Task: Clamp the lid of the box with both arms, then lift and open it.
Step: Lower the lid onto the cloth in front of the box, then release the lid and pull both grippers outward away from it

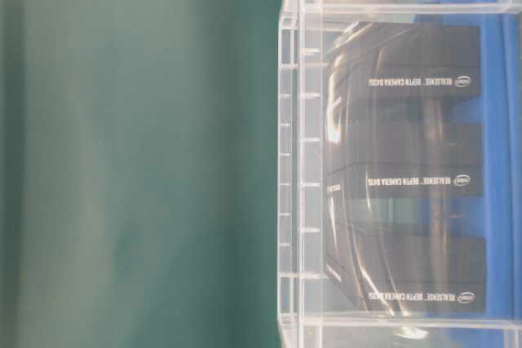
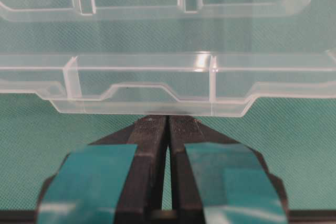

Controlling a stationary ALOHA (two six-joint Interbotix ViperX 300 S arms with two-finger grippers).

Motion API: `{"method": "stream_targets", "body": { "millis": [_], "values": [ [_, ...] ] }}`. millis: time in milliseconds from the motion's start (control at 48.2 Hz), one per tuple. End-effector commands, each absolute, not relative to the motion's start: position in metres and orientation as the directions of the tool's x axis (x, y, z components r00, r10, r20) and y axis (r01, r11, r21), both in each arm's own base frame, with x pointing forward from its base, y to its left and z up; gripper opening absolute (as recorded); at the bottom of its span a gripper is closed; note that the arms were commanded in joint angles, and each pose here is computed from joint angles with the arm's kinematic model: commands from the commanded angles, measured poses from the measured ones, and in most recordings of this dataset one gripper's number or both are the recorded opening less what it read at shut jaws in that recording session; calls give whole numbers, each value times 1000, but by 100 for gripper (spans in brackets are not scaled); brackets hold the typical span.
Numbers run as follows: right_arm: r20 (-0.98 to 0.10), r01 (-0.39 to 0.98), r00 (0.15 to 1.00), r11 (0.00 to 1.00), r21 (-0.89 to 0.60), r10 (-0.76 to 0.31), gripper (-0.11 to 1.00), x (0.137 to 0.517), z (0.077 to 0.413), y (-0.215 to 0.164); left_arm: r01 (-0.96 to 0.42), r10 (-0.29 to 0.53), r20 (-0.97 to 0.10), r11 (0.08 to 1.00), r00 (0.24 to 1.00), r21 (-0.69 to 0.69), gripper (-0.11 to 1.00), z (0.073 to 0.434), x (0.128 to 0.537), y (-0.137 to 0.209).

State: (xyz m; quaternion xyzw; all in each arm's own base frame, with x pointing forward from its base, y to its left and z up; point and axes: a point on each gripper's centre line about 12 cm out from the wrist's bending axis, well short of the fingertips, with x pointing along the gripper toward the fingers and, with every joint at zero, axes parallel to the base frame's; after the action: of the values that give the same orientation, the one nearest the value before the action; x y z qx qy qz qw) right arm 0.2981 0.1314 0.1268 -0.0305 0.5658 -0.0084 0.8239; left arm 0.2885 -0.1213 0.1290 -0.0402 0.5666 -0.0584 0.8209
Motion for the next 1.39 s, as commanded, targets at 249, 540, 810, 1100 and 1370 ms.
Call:
{"method": "stream_targets", "body": {
  "millis": [249,540,810,1100,1370],
  "values": [
    [-896,36,443,999,3,-14,0,284,146,115,3,-166,-878,983,449,-184,1,146,273,-106],
    [-900,67,436,997,24,-8,0,260,144,110,-74,-170,-882,972,440,-224,1,140,240,-97],
    [-899,77,437,997,28,-9,0,253,144,108,-92,-179,-875,965,451,-245,1,142,232,-96],
    [-894,77,448,996,34,-4,0,257,148,109,-83,-184,-865,965,467,-250,1,148,237,-98],
    [-882,76,471,996,40,0,0,266,163,115,-56,-199,-846,964,495,-259,1,166,248,-104]
  ]
}}
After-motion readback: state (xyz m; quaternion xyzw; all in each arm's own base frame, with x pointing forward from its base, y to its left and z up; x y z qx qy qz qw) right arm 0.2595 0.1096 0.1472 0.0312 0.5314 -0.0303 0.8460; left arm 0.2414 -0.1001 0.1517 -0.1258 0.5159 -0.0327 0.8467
